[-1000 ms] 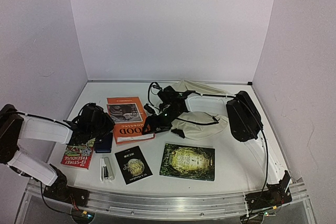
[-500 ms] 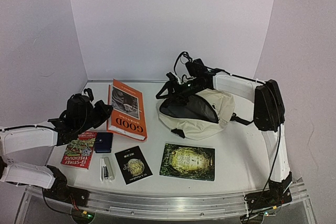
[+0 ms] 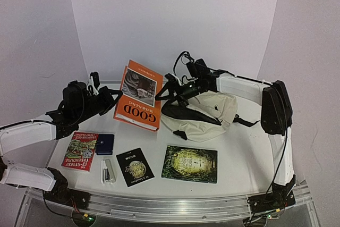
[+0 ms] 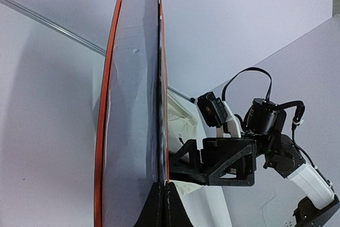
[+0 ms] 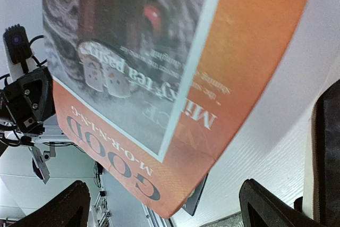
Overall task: Pack the student bag
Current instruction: Pick up the book from the center of the board.
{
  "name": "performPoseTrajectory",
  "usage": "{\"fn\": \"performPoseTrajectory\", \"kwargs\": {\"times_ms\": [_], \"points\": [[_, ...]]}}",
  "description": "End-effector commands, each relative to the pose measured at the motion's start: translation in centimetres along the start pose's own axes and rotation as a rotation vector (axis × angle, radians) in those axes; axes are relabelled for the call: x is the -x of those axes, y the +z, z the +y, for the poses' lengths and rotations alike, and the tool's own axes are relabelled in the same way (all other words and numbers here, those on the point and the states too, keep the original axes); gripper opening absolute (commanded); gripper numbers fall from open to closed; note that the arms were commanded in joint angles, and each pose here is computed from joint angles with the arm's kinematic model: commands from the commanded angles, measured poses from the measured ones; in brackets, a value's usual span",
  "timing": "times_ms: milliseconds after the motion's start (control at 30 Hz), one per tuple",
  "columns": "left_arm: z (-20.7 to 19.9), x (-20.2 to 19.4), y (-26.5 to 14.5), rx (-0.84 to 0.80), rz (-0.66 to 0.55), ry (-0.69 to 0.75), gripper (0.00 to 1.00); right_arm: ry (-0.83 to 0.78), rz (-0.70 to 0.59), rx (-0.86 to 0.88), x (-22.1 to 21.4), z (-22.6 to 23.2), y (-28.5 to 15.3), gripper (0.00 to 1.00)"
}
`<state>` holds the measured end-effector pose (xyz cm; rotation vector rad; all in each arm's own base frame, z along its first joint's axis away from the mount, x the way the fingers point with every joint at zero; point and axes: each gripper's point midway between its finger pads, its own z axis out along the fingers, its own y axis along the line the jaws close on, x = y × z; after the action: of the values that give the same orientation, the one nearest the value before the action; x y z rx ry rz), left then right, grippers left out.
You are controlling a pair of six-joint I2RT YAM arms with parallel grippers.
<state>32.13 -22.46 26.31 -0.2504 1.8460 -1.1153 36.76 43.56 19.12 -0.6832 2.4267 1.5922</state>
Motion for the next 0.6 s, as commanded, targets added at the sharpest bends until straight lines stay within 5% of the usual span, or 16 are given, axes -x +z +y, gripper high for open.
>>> {"fn": "performPoseTrajectory", "kwargs": {"times_ms": [0,567], "points": [[-7.0,3.4,-0.9,-0.229,-0.065,0.041,0.00,-0.104,-0.108,0.009,2.8,2.9,-3.5,0.98],[-10.0,3.3,0.1,-0.395,-0.022,-0.051,0.00,-0.136,-0.184,0.284,3.7,7.2,-5.4,0.96]]}}
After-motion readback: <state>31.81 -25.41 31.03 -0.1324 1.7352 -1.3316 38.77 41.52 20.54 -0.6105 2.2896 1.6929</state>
